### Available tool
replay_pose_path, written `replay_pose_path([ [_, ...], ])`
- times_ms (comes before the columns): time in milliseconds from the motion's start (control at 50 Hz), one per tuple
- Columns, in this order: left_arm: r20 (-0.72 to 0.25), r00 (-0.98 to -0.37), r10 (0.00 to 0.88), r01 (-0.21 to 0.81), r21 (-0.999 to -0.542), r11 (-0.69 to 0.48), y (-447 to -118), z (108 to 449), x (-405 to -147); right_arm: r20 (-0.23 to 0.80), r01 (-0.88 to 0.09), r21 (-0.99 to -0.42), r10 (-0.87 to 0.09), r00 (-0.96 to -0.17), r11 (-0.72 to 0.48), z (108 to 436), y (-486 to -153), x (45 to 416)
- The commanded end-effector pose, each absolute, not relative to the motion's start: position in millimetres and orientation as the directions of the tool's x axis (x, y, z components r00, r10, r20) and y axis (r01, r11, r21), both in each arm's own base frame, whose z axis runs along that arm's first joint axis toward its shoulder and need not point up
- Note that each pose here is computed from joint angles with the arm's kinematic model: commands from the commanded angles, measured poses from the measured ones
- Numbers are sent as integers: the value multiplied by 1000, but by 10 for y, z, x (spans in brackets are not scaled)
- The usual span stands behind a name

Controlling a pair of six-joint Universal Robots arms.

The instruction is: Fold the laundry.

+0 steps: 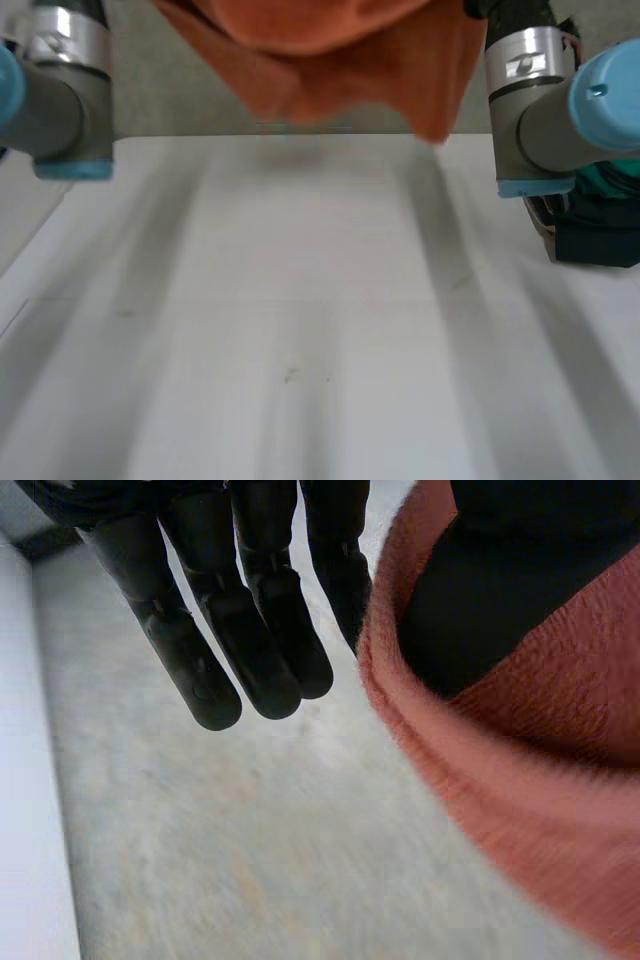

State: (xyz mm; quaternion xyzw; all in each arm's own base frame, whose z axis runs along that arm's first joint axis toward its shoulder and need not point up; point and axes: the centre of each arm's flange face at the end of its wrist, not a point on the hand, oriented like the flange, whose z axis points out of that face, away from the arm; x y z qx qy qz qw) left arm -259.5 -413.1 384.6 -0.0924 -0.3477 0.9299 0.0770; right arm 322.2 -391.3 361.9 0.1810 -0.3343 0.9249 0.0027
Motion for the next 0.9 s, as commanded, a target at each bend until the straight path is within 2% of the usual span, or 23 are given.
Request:
replay_pose_path([
  [20, -87, -960, 267, -113, -750, -652, -4006, 3622, -2530, 384, -161, -681, -161, -909, -714, 3508, -3723, 3153],
  [60, -88, -958, 271, -100, -786, -610, -3973, 3467, -2533, 416, -195, -742, -212, -884, -641, 3288, -3661, 3133],
  [80, -90, -956, 278, -81, -833, -548, -3947, 3237, -2533, 429, -210, -764, -237, -872, -611, 3192, -3637, 3132],
  [100, -90, -955, 282, -71, -856, -513, -3926, 3117, -2527, 442, -227, -785, -264, -857, -576, 3082, -3610, 3131],
  [120, -90, -954, 285, -60, -876, -478, -3901, 3001, -2515, 463, -263, -824, -329, -823, -501, 2838, -3534, 3143],
  [140, -89, -953, 291, -40, -912, -409, -3842, 2768, -2491, 470, -281, -837, -352, -810, -470, 2748, -3503, 3137],
  [180, -88, -952, 294, -17, -942, -336, -3774, 2527, -2458, 483, -345, -866, -429, -764, -361, 2437, -3389, 3112],
  [220, -84, -950, 300, 12, -972, -236, -3651, 2200, -2411, 487, -391, -873, -478, -731, -292, 2232, -3311, 3084],
  [260, -82, -949, 303, 27, -983, -181, -3569, 2022, -2382, 484, -463, -866, -547, -683, -188, 1913, -3180, 3036],
  [300, -82, -948, 309, 49, -993, -111, -3442, 1809, -2343, 483, -509, -850, -583, -653, -133, 1715, -3108, 3010],
  [320, -83, -947, 310, 58, -994, -92, -3397, 1747, -2331, 482, -546, -832, -609, -630, -94, 1587, -3049, 2983],
  [380, -102, -946, 308, 89, -994, -57, -3267, 1633, -2282, 474, -584, -810, -640, -605, -47, 1479, -2978, 2933],
  [480, -153, -941, 303, 144, -988, -53, -3156, 1633, -2223, 462, -592, -806, -644, -609, -19, 1437, -2956, 2893],
  [640, -293, -901, 320, 284, -956, -75, -2953, 1602, -2218, 452, -602, -799, -657, -603, 3, 1359, -2888, 2868],
  [720, -369, -841, 397, 357, -928, -107, -2804, 1549, -2263, 449, -605, -796, -661, -602, 10, 1329, -2865, 2858],
  [740, -399, -802, 444, 384, -915, -127, -2738, 1506, -2286, 448, -606, -796, -662, -601, 12, 1325, -2860, 2856],
  [780, -424, -768, 480, 408, -902, -143, -2690, 1460, -2294, 448, -606, -796, -662, -601, 12, 1322, -2859, 2855],
  [800, -458, -727, 512, 436, -884, -171, -2646, 1421, -2309, 448, -605, -796, -662, -601, 11, 1325, -2862, 2857],
  [900, -555, -656, 511, 526, -822, -218, -2660, 1338, -2195, 447, -606, -795, -664, -600, 12, 1318, -2852, 2858],
])
